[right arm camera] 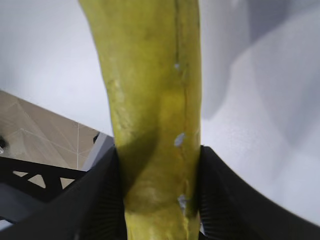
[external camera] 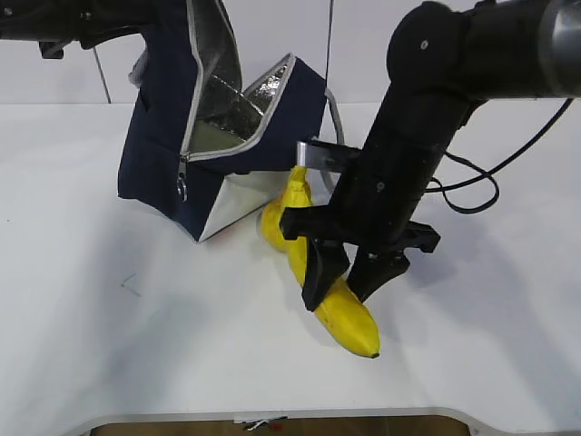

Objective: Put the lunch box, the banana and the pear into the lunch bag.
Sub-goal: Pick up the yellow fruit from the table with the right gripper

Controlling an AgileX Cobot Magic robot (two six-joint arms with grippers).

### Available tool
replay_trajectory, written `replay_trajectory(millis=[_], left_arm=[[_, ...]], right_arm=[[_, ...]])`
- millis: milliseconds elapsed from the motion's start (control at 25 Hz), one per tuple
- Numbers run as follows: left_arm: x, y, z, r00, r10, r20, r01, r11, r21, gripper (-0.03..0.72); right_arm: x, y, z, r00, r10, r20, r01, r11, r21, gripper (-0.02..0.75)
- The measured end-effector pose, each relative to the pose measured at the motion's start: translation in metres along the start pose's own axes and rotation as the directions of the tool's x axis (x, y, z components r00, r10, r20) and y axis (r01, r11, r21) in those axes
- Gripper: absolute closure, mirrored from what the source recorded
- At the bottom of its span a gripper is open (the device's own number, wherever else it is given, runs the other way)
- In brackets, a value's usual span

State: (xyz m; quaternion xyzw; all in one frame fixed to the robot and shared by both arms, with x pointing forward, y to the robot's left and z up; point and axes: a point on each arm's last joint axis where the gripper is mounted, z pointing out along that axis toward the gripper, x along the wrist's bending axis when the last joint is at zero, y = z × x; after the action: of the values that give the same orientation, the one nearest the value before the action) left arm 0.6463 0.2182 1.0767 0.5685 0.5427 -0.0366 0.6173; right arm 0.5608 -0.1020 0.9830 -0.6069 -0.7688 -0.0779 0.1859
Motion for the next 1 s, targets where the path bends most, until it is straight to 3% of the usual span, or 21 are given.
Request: replay_trajectory(millis=[520, 760, 1000], left_arm=[[0.000, 0.000, 0.000, 1.000, -0.001, -0.001, 0.001, 1.000, -0.002, 0.670], [0.000, 0.000, 0.000, 1.000, -0.001, 0.003, 0.001, 1.000, 0.000, 0.670], [-0.002, -0.001, 0.000, 1.000, -0.002, 0.018, 0.001, 1.000, 0.010, 0.670]], right_arm=[[0.030, -0.029, -0.061, 0.989, -0.049, -0.142, 0.027, 0.989, -0.149, 0.374], [0.041, -0.031, -0.082, 0.984, -0.095, -0.154, 0.061, 0.975, -0.213, 0.374], [0.055, -0.025, -0.120, 0.978, -0.175, -0.111, 0.128, 0.929, -0.346, 0.374]])
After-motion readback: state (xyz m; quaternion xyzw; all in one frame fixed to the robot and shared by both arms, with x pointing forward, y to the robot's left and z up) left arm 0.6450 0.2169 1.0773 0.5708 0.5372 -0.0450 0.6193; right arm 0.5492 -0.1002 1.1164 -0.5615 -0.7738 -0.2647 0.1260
